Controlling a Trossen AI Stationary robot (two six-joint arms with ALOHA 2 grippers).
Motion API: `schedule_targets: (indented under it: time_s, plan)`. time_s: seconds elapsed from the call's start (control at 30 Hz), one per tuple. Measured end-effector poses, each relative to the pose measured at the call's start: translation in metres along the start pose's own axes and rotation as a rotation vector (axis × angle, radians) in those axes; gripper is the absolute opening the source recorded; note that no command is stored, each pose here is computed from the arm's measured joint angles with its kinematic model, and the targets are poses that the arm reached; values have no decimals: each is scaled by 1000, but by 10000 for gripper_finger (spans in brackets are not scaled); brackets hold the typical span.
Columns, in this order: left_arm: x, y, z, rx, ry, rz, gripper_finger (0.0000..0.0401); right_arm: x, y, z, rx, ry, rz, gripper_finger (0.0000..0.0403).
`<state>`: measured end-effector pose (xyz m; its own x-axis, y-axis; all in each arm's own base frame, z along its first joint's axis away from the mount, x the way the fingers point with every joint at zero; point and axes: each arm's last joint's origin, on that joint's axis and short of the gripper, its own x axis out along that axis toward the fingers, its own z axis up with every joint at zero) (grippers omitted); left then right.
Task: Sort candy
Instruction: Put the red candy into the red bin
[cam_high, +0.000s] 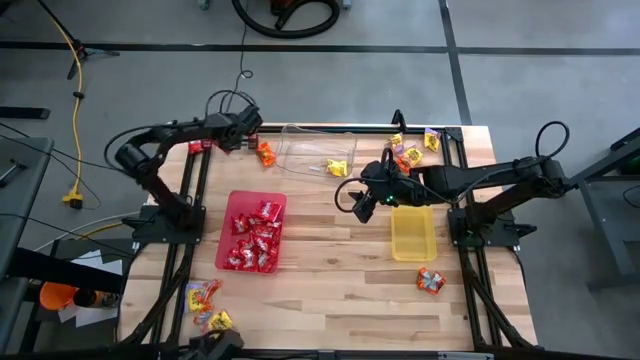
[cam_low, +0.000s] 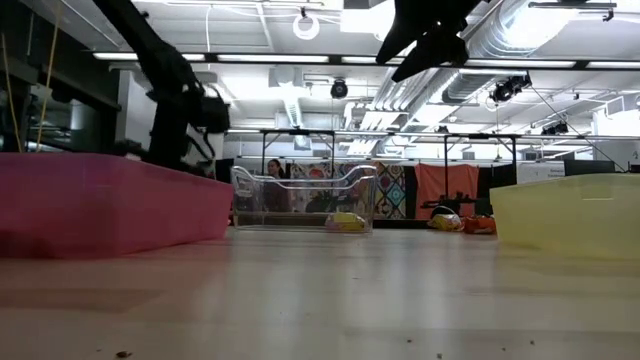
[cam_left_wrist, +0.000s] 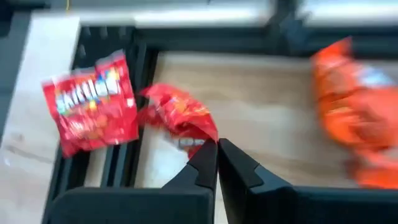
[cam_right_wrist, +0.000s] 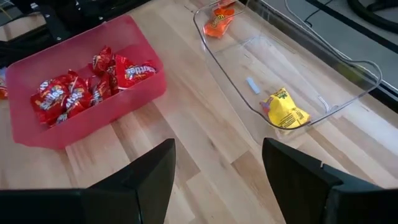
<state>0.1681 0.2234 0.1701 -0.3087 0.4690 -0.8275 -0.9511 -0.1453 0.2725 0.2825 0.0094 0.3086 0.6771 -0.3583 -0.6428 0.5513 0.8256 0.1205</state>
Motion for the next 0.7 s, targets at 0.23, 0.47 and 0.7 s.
schedule_targets:
  time_s: [0.23, 0.47, 0.7]
  plan:
    - [-65, 19, 1, -12, -193, -141, 0, 0, 0, 0, -28, -3, -5, 236]
    - [-124, 42, -23, 67, -252, -368, 0, 0, -1, 0, -30, -3, -7, 236]
    - [-176, 54, -78, 477, -133, -803, 0, 1, -2, 1, -54, -4, -11, 236]
